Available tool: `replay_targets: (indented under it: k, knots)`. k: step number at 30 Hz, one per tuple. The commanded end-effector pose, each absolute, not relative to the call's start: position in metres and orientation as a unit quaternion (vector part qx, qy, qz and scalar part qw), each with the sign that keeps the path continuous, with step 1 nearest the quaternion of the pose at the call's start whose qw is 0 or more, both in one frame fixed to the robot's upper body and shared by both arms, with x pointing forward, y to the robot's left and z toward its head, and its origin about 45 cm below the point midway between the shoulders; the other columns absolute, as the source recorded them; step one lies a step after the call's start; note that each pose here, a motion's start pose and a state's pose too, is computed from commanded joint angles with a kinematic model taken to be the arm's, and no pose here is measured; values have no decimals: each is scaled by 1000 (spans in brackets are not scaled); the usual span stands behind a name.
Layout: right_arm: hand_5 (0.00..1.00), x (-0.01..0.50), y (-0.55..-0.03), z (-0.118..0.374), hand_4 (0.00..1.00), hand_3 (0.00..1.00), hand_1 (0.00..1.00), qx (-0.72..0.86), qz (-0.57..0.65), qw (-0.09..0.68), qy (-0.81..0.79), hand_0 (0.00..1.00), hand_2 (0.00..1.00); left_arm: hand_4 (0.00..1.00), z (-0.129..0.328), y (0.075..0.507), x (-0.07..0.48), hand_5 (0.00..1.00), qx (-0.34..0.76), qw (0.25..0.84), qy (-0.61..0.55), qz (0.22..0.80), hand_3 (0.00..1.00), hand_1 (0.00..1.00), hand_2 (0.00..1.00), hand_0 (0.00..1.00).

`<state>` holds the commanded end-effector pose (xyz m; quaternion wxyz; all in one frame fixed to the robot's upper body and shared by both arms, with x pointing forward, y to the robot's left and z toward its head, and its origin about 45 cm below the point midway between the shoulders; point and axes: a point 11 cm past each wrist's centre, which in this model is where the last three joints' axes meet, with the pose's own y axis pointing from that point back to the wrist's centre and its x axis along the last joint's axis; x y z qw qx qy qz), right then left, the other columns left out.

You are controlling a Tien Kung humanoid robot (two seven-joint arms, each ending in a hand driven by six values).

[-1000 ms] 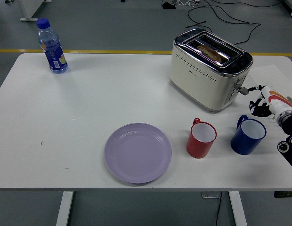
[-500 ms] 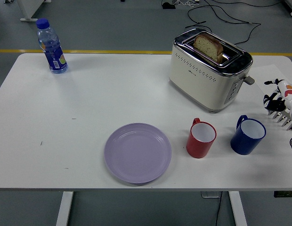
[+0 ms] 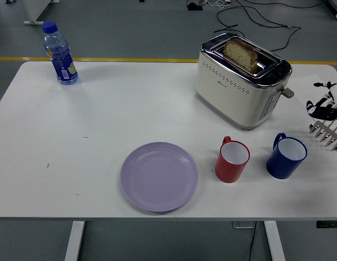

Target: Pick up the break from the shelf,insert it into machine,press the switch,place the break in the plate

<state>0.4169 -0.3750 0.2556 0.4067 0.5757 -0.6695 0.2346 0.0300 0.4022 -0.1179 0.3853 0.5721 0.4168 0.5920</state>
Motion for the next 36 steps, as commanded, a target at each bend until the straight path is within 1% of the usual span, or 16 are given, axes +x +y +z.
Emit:
replay_targets:
  k: [1, 6, 7, 12, 13, 16, 18, 19, 24, 25, 27, 30, 31, 36]
  knots:
    - [425, 417, -375, 258, 768, 998, 614, 577, 234, 400, -672, 648, 778, 379, -118, 402, 30, 998, 572, 385, 417, 592, 647, 591, 625, 668]
    - [425, 417, -372, 261, 768, 998, 614, 582, 233, 388, -675, 648, 778, 379, -118, 402, 30, 998, 572, 386, 416, 592, 647, 591, 625, 668]
    - [435, 418, -371, 263, 782, 998, 721, 585, 234, 380, -677, 752, 904, 378, -118, 402, 31, 998, 572, 386, 416, 592, 646, 589, 625, 668]
    - [435, 419, -361, 281, 782, 998, 721, 594, 253, 332, -688, 752, 904, 378, -117, 403, 32, 998, 571, 386, 415, 593, 646, 589, 625, 668]
    - [427, 419, -359, 284, 781, 998, 831, 594, 257, 325, -689, 886, 964, 377, -117, 403, 32, 998, 571, 387, 415, 593, 647, 590, 624, 669]
    - [427, 420, -352, 297, 781, 998, 831, 597, 275, 294, -694, 886, 964, 377, -117, 403, 33, 998, 571, 387, 415, 593, 647, 590, 624, 669]
    - [427, 420, -345, 310, 781, 998, 831, 602, 291, 253, -699, 886, 964, 377, -117, 403, 33, 998, 571, 387, 415, 593, 647, 590, 624, 669]
    - [389, 420, -342, 316, 768, 979, 864, 605, 299, 232, -700, 915, 966, 377, -117, 403, 33, 998, 571, 387, 415, 593, 647, 590, 624, 669]
    - [389, 419, -327, 331, 768, 979, 864, 633, 299, 153, -697, 915, 966, 377, -117, 404, 34, 998, 571, 387, 414, 594, 647, 590, 624, 669]
    - [359, 418, -322, 336, 740, 917, 845, 641, 297, 130, -696, 903, 912, 376, -117, 404, 34, 998, 571, 387, 414, 594, 647, 591, 624, 667]
    - [359, 419, -314, 345, 740, 917, 845, 652, 294, 100, -691, 903, 912, 376, -117, 404, 35, 998, 570, 387, 414, 595, 647, 591, 624, 667]
    - [359, 422, -305, 353, 740, 917, 845, 661, 296, 95, -683, 903, 912, 376, -117, 404, 36, 998, 569, 387, 414, 596, 647, 591, 624, 667]
    - [360, 424, -303, 356, 759, 916, 856, 663, 297, 94, -680, 911, 919, 377, -117, 404, 36, 998, 569, 387, 414, 596, 648, 590, 624, 668]
    - [360, 440, -280, 374, 759, 916, 856, 670, 321, 116, -659, 911, 919, 377, -117, 404, 38, 998, 569, 388, 413, 596, 648, 590, 624, 668]
